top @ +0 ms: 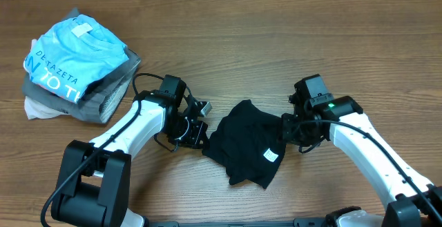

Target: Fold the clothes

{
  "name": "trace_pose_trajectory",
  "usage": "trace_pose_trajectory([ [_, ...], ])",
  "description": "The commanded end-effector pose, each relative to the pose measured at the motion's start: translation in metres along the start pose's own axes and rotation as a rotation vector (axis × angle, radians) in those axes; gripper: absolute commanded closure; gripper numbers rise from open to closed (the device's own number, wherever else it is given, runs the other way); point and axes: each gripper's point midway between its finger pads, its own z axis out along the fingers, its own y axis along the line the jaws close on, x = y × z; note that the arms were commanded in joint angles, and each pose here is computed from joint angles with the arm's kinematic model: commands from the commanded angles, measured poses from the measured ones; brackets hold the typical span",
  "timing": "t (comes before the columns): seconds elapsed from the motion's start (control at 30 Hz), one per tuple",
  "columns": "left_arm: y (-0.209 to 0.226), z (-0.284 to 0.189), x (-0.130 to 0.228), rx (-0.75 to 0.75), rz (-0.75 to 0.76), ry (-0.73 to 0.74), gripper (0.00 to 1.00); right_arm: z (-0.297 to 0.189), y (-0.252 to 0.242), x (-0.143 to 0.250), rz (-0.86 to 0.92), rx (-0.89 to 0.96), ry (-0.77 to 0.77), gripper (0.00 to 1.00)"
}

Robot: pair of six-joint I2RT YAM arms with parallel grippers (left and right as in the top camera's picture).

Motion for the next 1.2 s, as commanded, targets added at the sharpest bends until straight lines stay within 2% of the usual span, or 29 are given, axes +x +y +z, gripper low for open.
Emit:
trace_pose_trajectory([
  [0.0,0.004,-0.001,-0.001,-0.021,0.022,-0.004,0.96,0.004,-0.003,-0.001,0.018,0.002,-0.002,0.92],
  [0.03,0.004,-0.001,-0.001,-0.021,0.021,-0.003,0.96,0.003,-0.010,-0.005,0.025,0.035,-0.020,0.96],
  [0.13,0.003,-0.001,-0.001,-0.015,0.021,-0.003,0.96,-0.003,-0.037,-0.024,0.064,0.141,-0.102,0.96],
  [0.27,0.003,-0.001,-0.002,-0.014,0.022,-0.005,0.96,-0.007,-0.046,-0.034,0.119,0.106,-0.124,0.96],
  [0.3,0.003,-0.001,-0.001,-0.013,0.021,-0.004,0.96,-0.007,-0.045,-0.030,0.130,0.092,-0.101,0.89],
  [0.33,0.003,-0.001,-0.001,-0.013,0.021,-0.004,0.96,-0.007,-0.045,-0.023,0.133,0.079,-0.072,0.66],
  [0.37,0.003,-0.001,-0.001,-0.013,0.021,-0.004,0.95,-0.007,-0.044,-0.018,0.132,0.070,-0.047,0.55],
  [0.43,0.003,-0.001,-0.001,-0.013,0.021,-0.004,0.92,-0.005,-0.037,-0.010,0.109,0.027,-0.009,0.44],
  [0.47,0.003,-0.001,-0.002,-0.014,0.021,-0.005,0.88,-0.004,-0.032,-0.008,0.095,-0.004,0.002,0.41],
  [0.53,0.003,-0.001,-0.002,-0.013,0.018,-0.005,0.65,-0.003,-0.022,-0.008,0.082,-0.063,0.008,0.38],
  [0.57,0.003,-0.001,-0.002,-0.013,0.018,-0.005,0.49,-0.002,-0.019,-0.009,0.078,-0.083,0.007,0.38],
  [0.6,0.003,-0.001,-0.002,-0.014,0.017,-0.005,0.41,-0.001,-0.016,-0.010,0.075,-0.102,0.006,0.39],
  [0.63,0.003,-0.001,-0.002,-0.014,0.017,-0.005,0.37,0.000,-0.014,-0.011,0.074,-0.112,0.005,0.43],
  [0.7,0.003,-0.001,-0.002,-0.013,0.017,-0.005,0.36,0.004,-0.014,-0.011,0.075,-0.116,0.009,0.52],
  [0.83,0.003,-0.001,-0.002,-0.013,0.017,-0.005,0.36,0.018,-0.020,-0.004,0.089,-0.110,0.037,0.59],
  [1.0,0.003,-0.001,-0.002,-0.013,0.018,-0.005,0.36,0.021,-0.019,-0.010,0.081,-0.124,0.007,0.96],
  [1.17,0.003,-0.001,-0.002,-0.013,0.017,-0.005,0.36,0.005,-0.026,-0.034,0.086,-0.077,-0.078,0.96],
])
